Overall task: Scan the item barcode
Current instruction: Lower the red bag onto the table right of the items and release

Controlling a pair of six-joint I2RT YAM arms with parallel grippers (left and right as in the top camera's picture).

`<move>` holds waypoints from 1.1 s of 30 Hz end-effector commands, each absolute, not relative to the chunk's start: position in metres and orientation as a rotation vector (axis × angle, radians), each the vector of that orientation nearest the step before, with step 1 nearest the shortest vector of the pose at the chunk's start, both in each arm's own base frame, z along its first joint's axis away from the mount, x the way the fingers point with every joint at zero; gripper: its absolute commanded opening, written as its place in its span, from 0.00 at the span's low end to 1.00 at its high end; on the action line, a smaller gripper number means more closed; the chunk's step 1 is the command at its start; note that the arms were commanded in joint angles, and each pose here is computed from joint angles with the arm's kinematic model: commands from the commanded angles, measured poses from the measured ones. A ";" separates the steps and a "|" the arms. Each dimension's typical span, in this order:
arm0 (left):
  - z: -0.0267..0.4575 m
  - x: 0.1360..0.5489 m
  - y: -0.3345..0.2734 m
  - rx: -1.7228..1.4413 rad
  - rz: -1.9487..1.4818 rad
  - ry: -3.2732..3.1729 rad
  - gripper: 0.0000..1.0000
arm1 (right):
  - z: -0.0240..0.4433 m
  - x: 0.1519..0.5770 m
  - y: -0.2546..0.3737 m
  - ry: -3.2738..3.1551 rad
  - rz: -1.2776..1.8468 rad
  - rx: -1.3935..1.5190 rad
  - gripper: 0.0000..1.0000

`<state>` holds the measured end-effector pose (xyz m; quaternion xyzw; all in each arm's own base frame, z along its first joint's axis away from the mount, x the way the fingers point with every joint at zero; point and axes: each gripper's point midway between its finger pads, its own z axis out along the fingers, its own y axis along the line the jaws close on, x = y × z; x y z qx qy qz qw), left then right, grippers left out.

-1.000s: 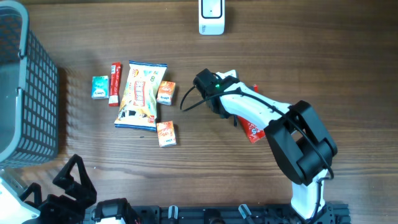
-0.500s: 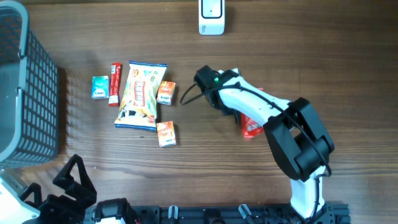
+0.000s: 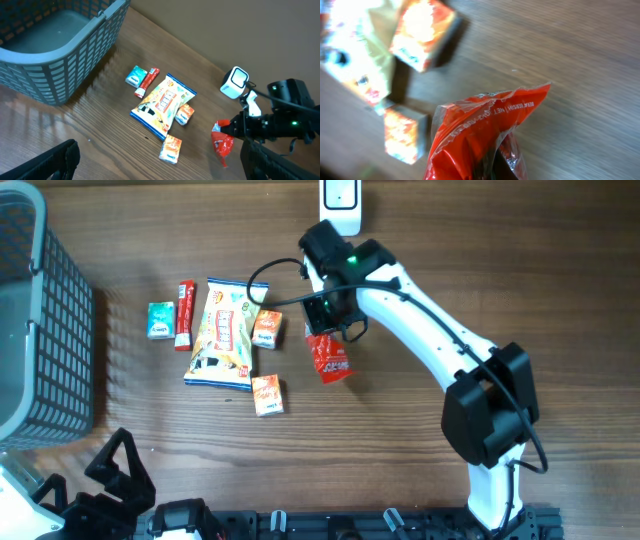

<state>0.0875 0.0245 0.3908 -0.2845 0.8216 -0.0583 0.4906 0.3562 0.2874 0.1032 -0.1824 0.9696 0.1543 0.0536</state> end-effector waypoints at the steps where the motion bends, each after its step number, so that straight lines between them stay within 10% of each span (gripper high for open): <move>1: 0.392 0.088 0.023 -0.687 -0.152 1.991 1.00 | 0.118 0.346 0.302 2.904 0.974 -0.647 0.04; 13: 0.392 0.088 0.023 -0.686 -0.153 1.991 1.00 | 0.065 0.339 0.249 2.785 1.689 -0.206 0.06; 17: 0.392 0.088 0.023 -0.687 -0.152 1.991 1.00 | 0.043 0.350 0.214 2.876 1.510 -0.047 0.39; 21: 0.392 0.088 0.023 -0.686 -0.153 1.991 1.00 | 0.025 0.363 0.167 2.992 1.168 0.099 0.99; 27: 0.392 0.088 0.023 -0.686 -0.153 1.991 1.00 | 0.041 0.372 0.087 3.112 0.463 0.202 1.00; 33: 0.392 0.088 0.023 -0.687 -0.152 1.991 1.00 | 0.098 0.376 0.116 2.968 0.669 -0.127 1.00</move>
